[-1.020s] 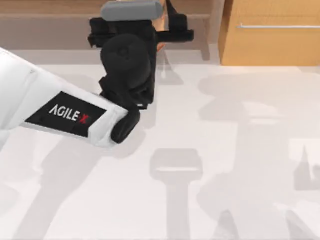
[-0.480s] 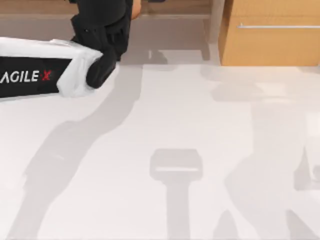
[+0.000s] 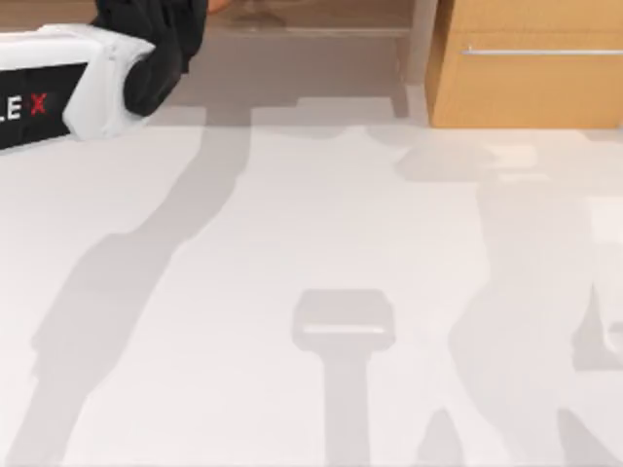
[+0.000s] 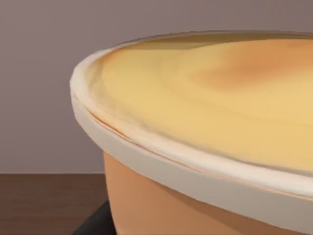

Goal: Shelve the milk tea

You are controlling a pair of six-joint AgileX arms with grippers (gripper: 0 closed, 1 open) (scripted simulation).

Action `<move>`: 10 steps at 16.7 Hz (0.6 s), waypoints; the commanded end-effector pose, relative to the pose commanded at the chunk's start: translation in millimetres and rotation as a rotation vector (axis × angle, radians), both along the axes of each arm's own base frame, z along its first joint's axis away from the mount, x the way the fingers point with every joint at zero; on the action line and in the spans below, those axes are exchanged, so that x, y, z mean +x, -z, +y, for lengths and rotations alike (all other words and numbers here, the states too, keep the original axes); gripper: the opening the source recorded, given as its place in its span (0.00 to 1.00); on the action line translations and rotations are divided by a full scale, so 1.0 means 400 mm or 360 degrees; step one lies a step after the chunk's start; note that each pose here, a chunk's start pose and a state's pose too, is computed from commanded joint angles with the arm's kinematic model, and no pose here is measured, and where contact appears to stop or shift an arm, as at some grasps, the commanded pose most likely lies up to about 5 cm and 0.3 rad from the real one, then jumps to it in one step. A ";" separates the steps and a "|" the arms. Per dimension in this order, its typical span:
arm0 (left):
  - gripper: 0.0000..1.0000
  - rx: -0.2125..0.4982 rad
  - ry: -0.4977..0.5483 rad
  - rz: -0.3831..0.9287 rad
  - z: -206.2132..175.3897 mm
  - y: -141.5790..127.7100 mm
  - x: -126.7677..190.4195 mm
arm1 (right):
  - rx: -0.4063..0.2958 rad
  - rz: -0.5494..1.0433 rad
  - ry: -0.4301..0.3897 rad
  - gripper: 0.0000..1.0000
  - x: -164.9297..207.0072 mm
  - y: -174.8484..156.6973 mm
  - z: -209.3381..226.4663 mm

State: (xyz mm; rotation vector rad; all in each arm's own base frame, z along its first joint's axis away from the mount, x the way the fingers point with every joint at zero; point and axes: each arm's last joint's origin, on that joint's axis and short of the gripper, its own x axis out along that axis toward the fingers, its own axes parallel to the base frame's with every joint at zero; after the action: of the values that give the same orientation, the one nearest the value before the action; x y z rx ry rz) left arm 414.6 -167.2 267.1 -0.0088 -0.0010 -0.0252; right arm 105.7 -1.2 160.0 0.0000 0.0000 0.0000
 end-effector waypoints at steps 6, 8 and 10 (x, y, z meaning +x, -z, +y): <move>0.00 0.0006 0.0005 0.0007 -0.005 0.006 0.001 | 0.0000 0.0000 0.0000 1.00 0.000 0.000 0.000; 0.00 0.0004 0.0003 0.0005 -0.005 0.017 0.023 | 0.0000 0.0000 0.0000 1.00 0.000 0.000 0.000; 0.00 0.0003 0.0002 0.0003 -0.005 0.030 0.043 | 0.0000 0.0000 0.0000 1.00 0.000 0.000 0.000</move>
State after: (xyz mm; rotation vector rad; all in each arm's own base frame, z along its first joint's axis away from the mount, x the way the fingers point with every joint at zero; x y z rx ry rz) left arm 431.9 -169.1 255.1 -0.0073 0.0012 -0.0265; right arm 105.7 -1.2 160.0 0.0000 0.0000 0.0000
